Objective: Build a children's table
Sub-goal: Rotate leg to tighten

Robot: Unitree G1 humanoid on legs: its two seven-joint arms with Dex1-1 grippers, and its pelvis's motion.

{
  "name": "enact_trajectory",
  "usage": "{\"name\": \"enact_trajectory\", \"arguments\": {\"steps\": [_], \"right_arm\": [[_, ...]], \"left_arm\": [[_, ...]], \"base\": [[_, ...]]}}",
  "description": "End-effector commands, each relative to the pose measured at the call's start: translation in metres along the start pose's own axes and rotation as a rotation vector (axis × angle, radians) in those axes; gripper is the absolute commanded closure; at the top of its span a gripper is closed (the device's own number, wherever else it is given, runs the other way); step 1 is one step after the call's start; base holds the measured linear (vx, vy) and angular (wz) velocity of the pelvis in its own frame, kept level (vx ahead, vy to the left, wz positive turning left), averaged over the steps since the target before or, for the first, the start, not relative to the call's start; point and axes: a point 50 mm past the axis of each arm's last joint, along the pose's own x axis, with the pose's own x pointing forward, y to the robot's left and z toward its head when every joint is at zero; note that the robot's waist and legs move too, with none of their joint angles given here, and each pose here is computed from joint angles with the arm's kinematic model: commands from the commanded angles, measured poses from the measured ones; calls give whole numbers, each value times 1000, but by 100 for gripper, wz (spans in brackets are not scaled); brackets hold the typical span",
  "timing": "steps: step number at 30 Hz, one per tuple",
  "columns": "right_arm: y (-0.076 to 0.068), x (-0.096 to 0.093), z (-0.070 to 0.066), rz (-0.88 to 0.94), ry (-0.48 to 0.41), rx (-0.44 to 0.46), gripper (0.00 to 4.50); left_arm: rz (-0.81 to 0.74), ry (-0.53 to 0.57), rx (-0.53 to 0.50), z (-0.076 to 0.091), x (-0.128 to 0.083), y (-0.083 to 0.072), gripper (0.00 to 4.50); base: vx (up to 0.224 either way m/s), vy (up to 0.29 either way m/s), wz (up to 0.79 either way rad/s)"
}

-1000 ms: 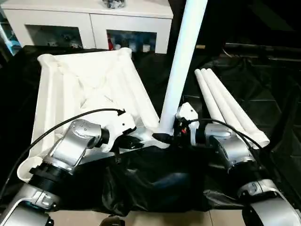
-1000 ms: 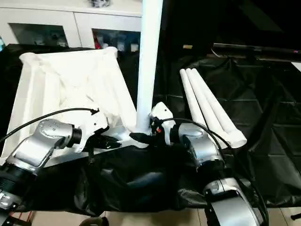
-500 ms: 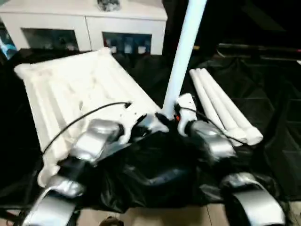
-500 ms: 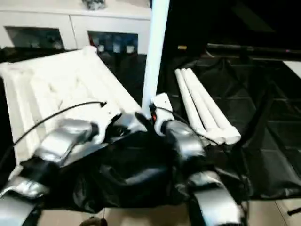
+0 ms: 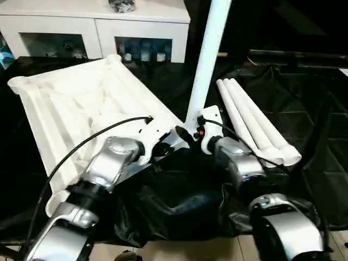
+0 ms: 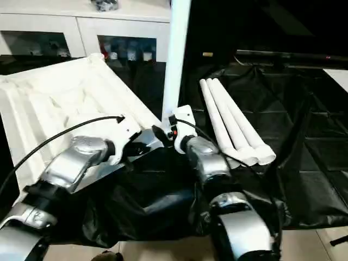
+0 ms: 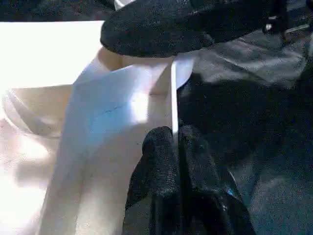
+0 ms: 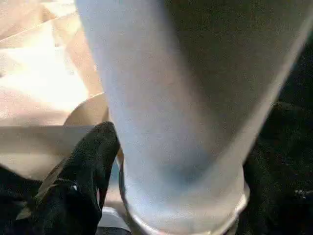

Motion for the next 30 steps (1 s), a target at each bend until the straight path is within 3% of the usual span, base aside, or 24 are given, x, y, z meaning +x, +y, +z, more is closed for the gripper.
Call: {"name": "enact_trajectory", "arguments": {"steps": [1, 7, 11, 20, 30], "right_arm": [[14, 1, 1, 150, -8, -36, 87], [3, -35, 2, 411, 26, -129, 87], [1, -45, 2, 469, 48, -163, 87], [9, -53, 1, 560, 75, -159, 167], [17, -54, -9, 580, 109, -140, 214]], "left_arm": [[-98, -56, 59, 11, 4, -13, 450], [-221, -62, 130, 1, -12, -14, 450], [-296, -39, 160, -3, -20, -16, 450], [-376, -8, 178, -10, -33, -16, 450], [-341, -5, 158, -14, -33, -14, 450]], "base": [[0, 0, 0], [0, 0, 0], [0, 0, 0], [0, 0, 0], [0, 0, 0]]}}
